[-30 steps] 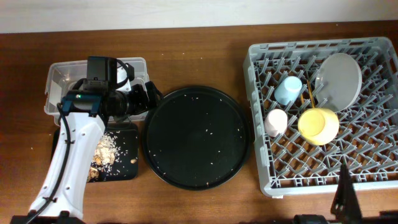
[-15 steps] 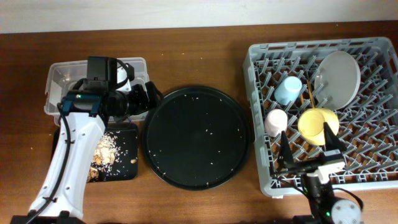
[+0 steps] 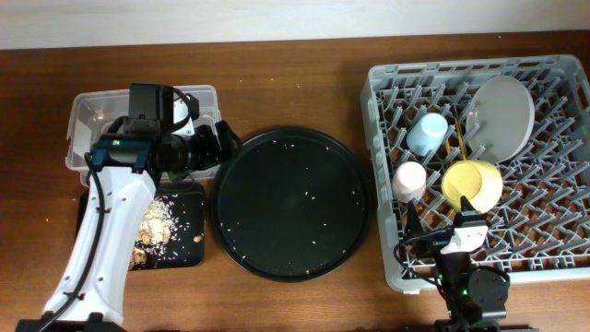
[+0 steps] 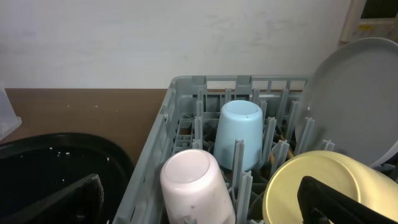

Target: Sort waste into correct bins and load items into the dishwasher rack

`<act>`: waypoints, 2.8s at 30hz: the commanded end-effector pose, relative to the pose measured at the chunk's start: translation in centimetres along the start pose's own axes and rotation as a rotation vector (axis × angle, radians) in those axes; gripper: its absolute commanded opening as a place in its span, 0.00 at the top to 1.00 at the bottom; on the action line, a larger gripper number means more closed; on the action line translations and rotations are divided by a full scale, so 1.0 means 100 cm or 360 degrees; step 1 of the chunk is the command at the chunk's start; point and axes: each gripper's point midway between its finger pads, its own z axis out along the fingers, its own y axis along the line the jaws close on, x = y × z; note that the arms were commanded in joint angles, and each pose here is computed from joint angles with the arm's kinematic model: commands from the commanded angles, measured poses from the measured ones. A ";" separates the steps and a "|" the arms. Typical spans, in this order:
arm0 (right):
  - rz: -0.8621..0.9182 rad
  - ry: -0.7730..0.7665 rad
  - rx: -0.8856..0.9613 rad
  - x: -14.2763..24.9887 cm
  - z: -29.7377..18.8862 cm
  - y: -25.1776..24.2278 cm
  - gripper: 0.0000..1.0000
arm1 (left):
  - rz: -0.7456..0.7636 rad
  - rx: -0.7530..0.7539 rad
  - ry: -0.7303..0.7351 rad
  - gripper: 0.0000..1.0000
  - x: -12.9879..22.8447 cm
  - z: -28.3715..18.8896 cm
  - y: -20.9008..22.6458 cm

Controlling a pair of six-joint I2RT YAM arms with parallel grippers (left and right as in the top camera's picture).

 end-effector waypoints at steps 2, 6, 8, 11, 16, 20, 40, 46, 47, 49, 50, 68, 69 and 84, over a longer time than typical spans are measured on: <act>0.0021 0.0003 0.0001 0.002 0.000 0.000 0.02 | 0.0021 -0.0003 -0.0007 0.01 -0.001 -0.001 0.000; 0.0021 0.0002 0.0001 0.002 0.000 0.000 0.02 | 0.0021 -0.0004 -0.0006 0.01 -0.001 -0.001 0.000; 0.0021 0.0002 0.0001 0.002 0.000 0.000 0.02 | 0.0021 -0.0004 -0.0007 0.01 -0.001 -0.001 0.000; 0.0021 0.0003 0.0001 0.002 0.000 0.000 0.02 | 0.0021 -0.0003 -0.0007 0.01 -0.001 -0.001 0.000; 0.0021 0.0003 0.0001 0.002 0.000 0.000 0.02 | 0.0021 -0.0004 -0.0007 0.01 -0.001 -0.001 0.000; 0.0021 0.0003 0.0001 0.002 0.000 0.000 0.02 | 0.0067 -0.0036 -0.0172 0.01 -0.008 -0.032 -0.004; 0.0021 0.0002 0.0001 0.002 0.000 0.000 0.02 | 0.0204 -0.0037 -0.0886 0.01 0.137 -0.104 0.064; 0.0021 0.0002 0.0001 0.002 0.000 0.000 0.02 | 0.0368 0.0271 -0.1730 0.01 0.076 -0.123 0.044; 0.0021 0.0002 0.0001 0.002 0.000 0.000 0.02 | 0.0374 0.0282 -0.1782 0.01 0.074 -0.120 0.046; 0.0021 0.0003 0.0001 0.002 0.000 0.000 0.02 | 0.0373 0.0280 -0.1807 0.01 0.075 -0.110 0.053; 0.0021 0.0003 0.0001 0.002 0.000 0.000 0.01 | 0.0364 0.0266 -0.1797 0.01 0.076 -0.101 0.059; 0.0021 0.0002 0.0001 0.002 0.000 0.001 0.02 | 0.0916 -0.0294 -0.1685 0.01 0.087 -0.054 0.098; 0.0021 0.0003 0.0001 0.002 0.000 0.000 0.02 | 0.0915 -0.0297 -0.1686 0.01 0.087 -0.055 0.098; 0.0021 0.0002 0.0001 0.002 0.000 0.000 0.02 | 0.0915 -0.0297 -0.1686 0.01 0.087 -0.055 0.098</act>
